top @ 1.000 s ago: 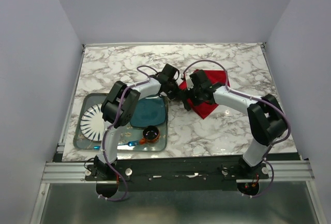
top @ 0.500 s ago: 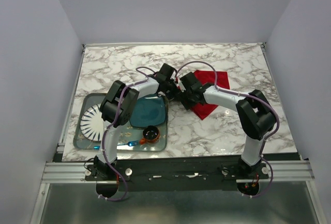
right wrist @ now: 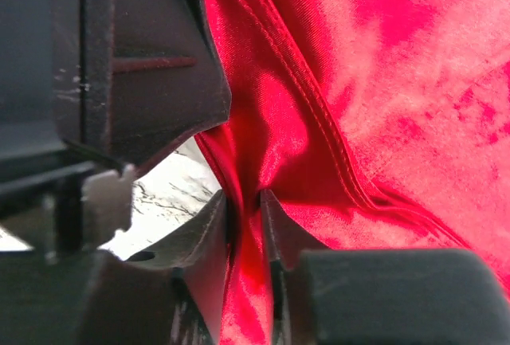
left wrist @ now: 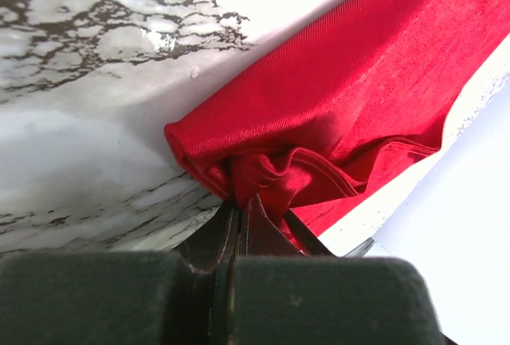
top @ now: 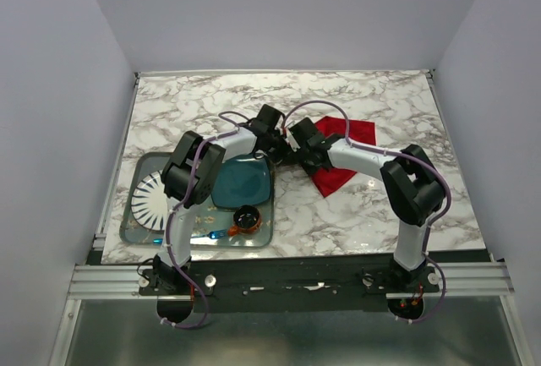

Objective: Fold the napkin, place the utensils inside, and roll it up
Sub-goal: Roll the napkin with the utensil

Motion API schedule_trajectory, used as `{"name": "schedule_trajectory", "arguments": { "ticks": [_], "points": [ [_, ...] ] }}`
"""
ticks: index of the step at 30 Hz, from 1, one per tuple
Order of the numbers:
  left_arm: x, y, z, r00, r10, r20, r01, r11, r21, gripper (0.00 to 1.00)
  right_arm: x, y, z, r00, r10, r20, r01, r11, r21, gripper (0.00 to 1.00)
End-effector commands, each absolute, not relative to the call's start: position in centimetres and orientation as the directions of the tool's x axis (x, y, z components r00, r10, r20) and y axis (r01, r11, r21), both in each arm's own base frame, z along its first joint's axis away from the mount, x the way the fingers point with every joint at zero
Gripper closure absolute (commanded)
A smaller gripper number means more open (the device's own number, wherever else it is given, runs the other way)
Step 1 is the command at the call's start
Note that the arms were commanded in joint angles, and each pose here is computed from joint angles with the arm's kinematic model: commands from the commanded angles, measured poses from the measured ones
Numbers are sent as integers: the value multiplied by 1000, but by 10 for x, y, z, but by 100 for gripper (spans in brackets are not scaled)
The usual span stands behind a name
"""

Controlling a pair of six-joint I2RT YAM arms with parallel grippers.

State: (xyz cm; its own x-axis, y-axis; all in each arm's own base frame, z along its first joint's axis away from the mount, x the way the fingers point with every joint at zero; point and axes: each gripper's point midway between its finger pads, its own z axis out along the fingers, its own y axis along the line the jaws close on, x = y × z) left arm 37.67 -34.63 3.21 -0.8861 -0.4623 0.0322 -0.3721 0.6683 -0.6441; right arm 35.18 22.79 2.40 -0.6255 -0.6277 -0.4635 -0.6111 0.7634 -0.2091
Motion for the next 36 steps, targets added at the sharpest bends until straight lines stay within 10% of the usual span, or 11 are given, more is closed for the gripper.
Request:
{"name": "schedule_trajectory", "arguments": {
  "ticks": [1, 5, 12, 18, 30, 36],
  "points": [
    [372, -354, 60, -908, -419, 16, -310, 645, -699, 100, 332, 212, -1, -696, -623, -357, -616, 774, -148, 73],
    [374, -355, 64, -917, -398, -24, -260, 643, -720, 100, 326, 220, 3, -725, -583, -367, -628, 779, 4, 85],
    [390, -348, 98, -905, -364, -219, -99, 682, -724, 55, 317, 235, 12, -778, -494, -387, -613, 733, 295, 93],
    [391, -340, 115, -896, -306, -322, -6, 734, -679, 44, 319, 236, 21, -831, -409, -377, -555, 658, 508, 94],
    [352, -342, 97, -897, -102, -429, 155, 838, -524, 36, 326, 212, 11, -947, -251, -200, -314, 594, 741, 99],
    [349, -343, 92, -883, -87, -462, 153, 876, -457, 48, 334, 190, -4, -962, -217, -164, -271, 725, 633, 99]
  ]
}}
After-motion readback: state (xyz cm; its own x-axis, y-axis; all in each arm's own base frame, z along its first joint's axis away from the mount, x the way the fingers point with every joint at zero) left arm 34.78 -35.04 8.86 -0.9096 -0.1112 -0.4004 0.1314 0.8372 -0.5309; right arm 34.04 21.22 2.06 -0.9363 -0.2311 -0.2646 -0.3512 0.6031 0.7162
